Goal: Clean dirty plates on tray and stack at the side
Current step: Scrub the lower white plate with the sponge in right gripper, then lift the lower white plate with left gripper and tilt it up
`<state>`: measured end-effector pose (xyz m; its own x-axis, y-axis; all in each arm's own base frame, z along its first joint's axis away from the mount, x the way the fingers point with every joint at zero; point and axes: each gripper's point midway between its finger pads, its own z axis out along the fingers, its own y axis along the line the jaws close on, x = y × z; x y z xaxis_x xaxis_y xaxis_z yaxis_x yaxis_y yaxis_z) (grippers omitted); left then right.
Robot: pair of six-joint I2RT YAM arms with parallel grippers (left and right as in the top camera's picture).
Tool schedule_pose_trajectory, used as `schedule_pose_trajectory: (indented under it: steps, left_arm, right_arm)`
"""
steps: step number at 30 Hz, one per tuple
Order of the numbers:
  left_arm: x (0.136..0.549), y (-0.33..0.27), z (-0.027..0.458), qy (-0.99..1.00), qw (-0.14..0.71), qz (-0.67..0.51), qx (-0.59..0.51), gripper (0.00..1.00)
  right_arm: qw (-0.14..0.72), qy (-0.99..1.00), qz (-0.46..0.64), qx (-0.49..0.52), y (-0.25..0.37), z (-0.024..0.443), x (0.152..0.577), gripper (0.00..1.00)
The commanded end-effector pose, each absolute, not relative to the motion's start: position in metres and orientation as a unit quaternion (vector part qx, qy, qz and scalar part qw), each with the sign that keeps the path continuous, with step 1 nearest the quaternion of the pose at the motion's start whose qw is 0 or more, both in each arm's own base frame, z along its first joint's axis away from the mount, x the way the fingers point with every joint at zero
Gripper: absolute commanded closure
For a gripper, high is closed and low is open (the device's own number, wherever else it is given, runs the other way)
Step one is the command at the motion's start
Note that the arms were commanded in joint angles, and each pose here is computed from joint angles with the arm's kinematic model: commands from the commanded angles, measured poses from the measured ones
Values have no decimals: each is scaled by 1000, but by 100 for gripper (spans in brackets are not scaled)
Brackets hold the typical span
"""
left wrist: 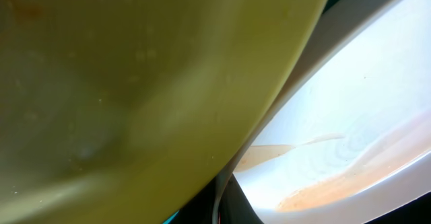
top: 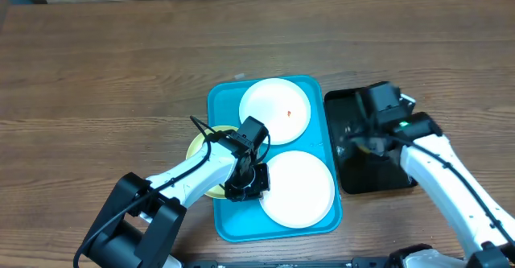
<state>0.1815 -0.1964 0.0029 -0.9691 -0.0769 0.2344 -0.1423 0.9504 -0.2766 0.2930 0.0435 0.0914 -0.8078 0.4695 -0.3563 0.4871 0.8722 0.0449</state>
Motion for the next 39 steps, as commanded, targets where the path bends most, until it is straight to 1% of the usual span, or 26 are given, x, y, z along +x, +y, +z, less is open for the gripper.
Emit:
schedule_pose_trajectory:
  steps: [1, 5, 6, 7, 10, 11, 13, 18, 21, 24, 26, 30, 35, 39]
  left_arm:
    - [185, -192, 0, -985, 98, 135, 40, 96]
    - [190, -201, 5, -983, 92, 157, 14, 96]
    - [191, -202, 7, -983, 89, 161, 9, 96]
    - [193, -204, 8, -983, 87, 165, 3, 96]
    - [197, -211, 15, -980, 80, 181, -19, 96]
    - [198, -212, 17, -980, 76, 184, -25, 96]
    - [201, -214, 22, -979, 68, 188, -36, 96]
    - [208, -221, 36, -976, 47, 199, -71, 96]
    - [210, -226, 46, -974, 35, 205, -89, 96]
    - [215, -230, 57, -973, 20, 208, -98, 96]
    - [219, -232, 66, -972, 12, 210, -108, 96]
    - [238, -235, 94, -974, -17, 198, -110, 96]
    - [279, -245, 154, -972, -93, 187, -107, 96]
    - [313, -257, 190, -966, -165, 175, -98, 96]
  right_arm:
    - [137, 966, 14, 219, 46, 65, 290, 96]
    - [118, 967, 28, 223, 48, 52, 289, 95]
    - [117, 967, 27, 223, 48, 52, 288, 91]
    - [117, 968, 27, 221, 48, 52, 289, 86]
    - [124, 969, 33, 210, 48, 59, 291, 59]
    - [125, 969, 37, 210, 48, 65, 292, 53]
    - [134, 968, 53, 206, 49, 82, 295, 49]
    - [182, 952, 99, 227, 42, 149, 297, 40]
    - [212, 939, 126, 241, 35, 188, 290, 37]
    - [239, 926, 137, 259, 23, 216, 278, 34]
    - [253, 919, 136, 269, 16, 225, 269, 32]
    - [268, 909, 133, 290, 3, 235, 254, 30]
    - [276, 905, 131, 297, -1, 239, 249, 27]
    - [275, 907, 129, 292, -1, 239, 249, 27]
